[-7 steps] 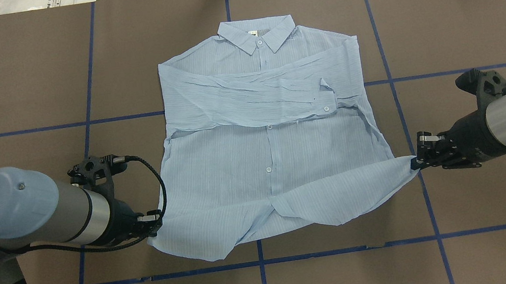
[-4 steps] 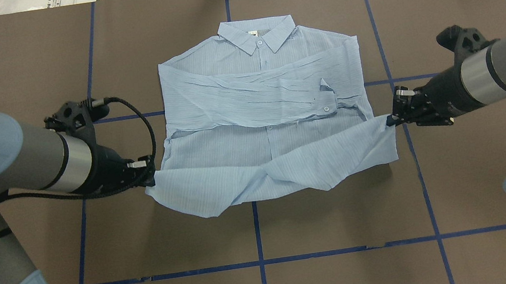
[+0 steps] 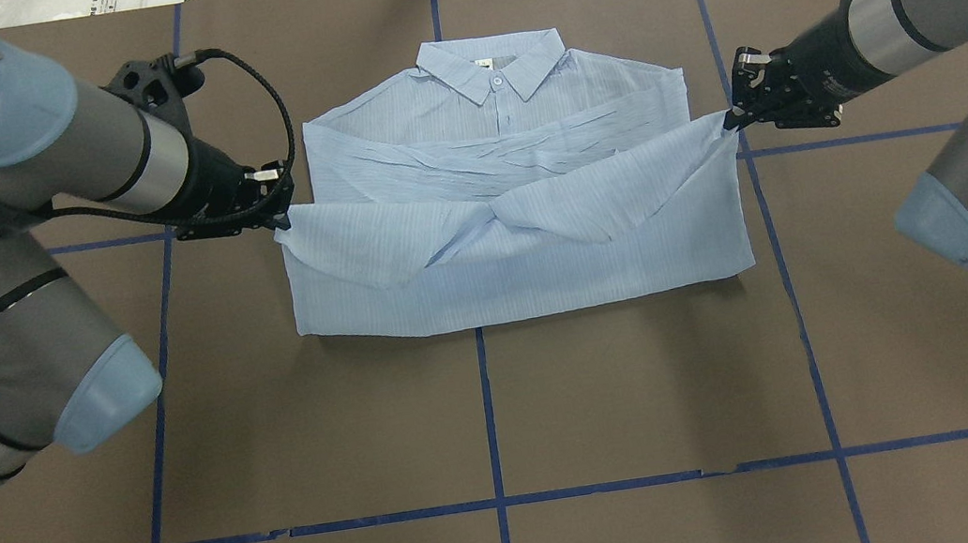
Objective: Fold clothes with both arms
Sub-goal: 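Lift the hem with both grippers and fold it over toward the collar, then release the hem near the collar and raise both grippers away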
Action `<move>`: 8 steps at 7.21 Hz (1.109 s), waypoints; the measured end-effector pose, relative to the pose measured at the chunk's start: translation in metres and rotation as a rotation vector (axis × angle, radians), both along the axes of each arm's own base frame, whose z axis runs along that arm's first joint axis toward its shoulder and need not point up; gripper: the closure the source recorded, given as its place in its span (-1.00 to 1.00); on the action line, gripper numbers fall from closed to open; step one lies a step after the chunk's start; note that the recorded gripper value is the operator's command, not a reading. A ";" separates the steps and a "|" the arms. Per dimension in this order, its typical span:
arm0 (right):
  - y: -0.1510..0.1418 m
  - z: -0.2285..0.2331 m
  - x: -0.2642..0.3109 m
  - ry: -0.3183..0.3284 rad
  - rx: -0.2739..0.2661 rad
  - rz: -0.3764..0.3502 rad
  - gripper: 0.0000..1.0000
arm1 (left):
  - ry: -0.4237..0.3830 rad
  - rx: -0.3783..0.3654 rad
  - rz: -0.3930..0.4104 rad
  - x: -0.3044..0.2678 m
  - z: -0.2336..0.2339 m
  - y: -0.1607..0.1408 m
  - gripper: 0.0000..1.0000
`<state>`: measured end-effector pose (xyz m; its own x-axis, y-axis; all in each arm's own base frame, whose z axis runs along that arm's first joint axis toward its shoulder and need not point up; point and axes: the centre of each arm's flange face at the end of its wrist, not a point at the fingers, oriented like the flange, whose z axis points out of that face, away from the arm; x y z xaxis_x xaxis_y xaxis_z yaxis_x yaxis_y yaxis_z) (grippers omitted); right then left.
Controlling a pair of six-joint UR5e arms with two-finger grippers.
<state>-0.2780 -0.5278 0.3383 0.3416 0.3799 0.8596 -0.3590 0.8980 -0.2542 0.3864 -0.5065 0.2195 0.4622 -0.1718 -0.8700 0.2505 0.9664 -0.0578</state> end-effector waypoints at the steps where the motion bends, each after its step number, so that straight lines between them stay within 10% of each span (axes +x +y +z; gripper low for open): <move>1: -0.020 0.005 -0.004 0.014 -0.004 0.006 1.00 | 0.003 -0.002 -0.025 0.010 0.004 -0.032 1.00; 5: -0.080 0.019 -0.014 0.065 -0.009 0.013 1.00 | -0.004 -0.037 -0.110 0.036 0.032 -0.139 1.00; 8: -0.131 0.021 -0.043 0.107 -0.026 -0.002 1.00 | -0.006 -0.034 -0.125 0.050 0.063 -0.166 1.00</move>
